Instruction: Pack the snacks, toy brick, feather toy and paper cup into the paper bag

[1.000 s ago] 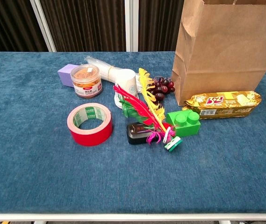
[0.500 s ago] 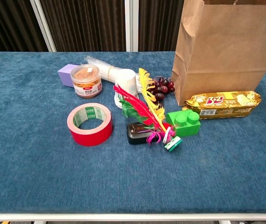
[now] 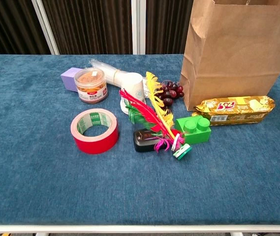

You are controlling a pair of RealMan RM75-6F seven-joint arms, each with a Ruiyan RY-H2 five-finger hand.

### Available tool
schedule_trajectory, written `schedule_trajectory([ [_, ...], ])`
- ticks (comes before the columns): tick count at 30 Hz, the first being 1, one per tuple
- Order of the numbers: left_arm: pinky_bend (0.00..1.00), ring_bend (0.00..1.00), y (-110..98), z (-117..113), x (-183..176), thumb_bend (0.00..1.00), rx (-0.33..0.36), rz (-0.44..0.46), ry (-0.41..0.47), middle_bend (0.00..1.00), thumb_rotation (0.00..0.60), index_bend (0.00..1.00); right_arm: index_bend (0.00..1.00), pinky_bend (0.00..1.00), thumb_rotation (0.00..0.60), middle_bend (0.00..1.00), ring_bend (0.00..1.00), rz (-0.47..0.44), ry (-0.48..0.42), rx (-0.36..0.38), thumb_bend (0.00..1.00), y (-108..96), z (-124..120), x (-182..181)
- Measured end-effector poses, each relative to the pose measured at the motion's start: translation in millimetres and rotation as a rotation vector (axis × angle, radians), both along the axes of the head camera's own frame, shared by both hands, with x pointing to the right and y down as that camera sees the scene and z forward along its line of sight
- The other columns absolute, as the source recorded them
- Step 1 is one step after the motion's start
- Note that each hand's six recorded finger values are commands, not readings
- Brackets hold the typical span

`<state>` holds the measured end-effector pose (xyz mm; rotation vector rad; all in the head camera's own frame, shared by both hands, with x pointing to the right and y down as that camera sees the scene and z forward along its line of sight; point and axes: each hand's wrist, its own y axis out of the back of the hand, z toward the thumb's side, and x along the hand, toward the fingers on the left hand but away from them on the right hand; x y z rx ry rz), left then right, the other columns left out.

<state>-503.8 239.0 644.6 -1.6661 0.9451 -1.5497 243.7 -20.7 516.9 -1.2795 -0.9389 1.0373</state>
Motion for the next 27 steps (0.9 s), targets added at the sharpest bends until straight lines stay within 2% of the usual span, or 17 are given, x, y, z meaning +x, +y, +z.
schedule_trajectory([
  [4,0.17,0.02,-1,-1,2,0.26,0.003,0.003,0.003,0.08,0.600,0.10,0.35,0.15,0.600,0.34,0.14,-0.035,-0.156,0.091,0.00,7,-32,-6],
  [6,0.17,0.02,0,0,3,0.26,0.001,0.005,0.004,0.08,0.600,0.10,0.35,0.15,0.600,0.34,0.15,-0.056,-0.236,0.101,0.00,14,-42,-9],
  [9,0.17,0.02,1,0,5,0.26,0.002,0.011,0.006,0.08,0.600,0.10,0.34,0.15,0.600,0.34,0.15,-0.106,-0.372,0.059,0.00,31,-50,-15],
  [12,0.17,0.02,1,-1,7,0.26,0.005,0.014,0.008,0.08,0.600,0.10,0.34,0.17,0.600,0.34,0.16,-0.181,-0.467,-0.034,0.00,54,-47,-21],
  [13,0.17,0.02,1,-1,7,0.26,0.005,0.014,0.009,0.08,0.600,0.10,0.34,0.18,0.600,0.34,0.16,-0.209,-0.484,-0.085,0.00,65,-42,-22],
  [15,0.17,0.02,2,-1,7,0.26,0.004,0.011,0.009,0.08,0.600,0.10,0.34,0.20,0.600,0.34,0.17,-0.237,-0.478,-0.176,0.00,81,-29,-21],
  [17,0.17,0.02,1,-1,6,0.26,0.005,0.009,0.010,0.08,0.600,0.10,0.34,0.20,0.600,0.34,0.18,-0.260,-0.431,-0.288,0.00,99,-11,-17],
  [19,0.17,0.02,1,-1,6,0.26,0.003,0.009,0.010,0.08,0.600,0.10,0.34,0.22,0.600,0.34,0.19,-0.277,-0.356,-0.395,0.00,116,9,-10],
  [22,0.17,0.02,2,-1,6,0.26,0.001,0.008,0.010,0.08,0.600,0.10,0.34,0.27,0.600,0.36,0.22,-0.285,-0.236,-0.509,0.00,137,34,4],
  [27,0.17,0.02,3,1,7,0.26,-0.003,0.009,0.012,0.08,0.600,0.10,0.34,0.29,0.600,0.38,0.25,-0.262,-0.064,-0.552,0.00,144,58,25],
])
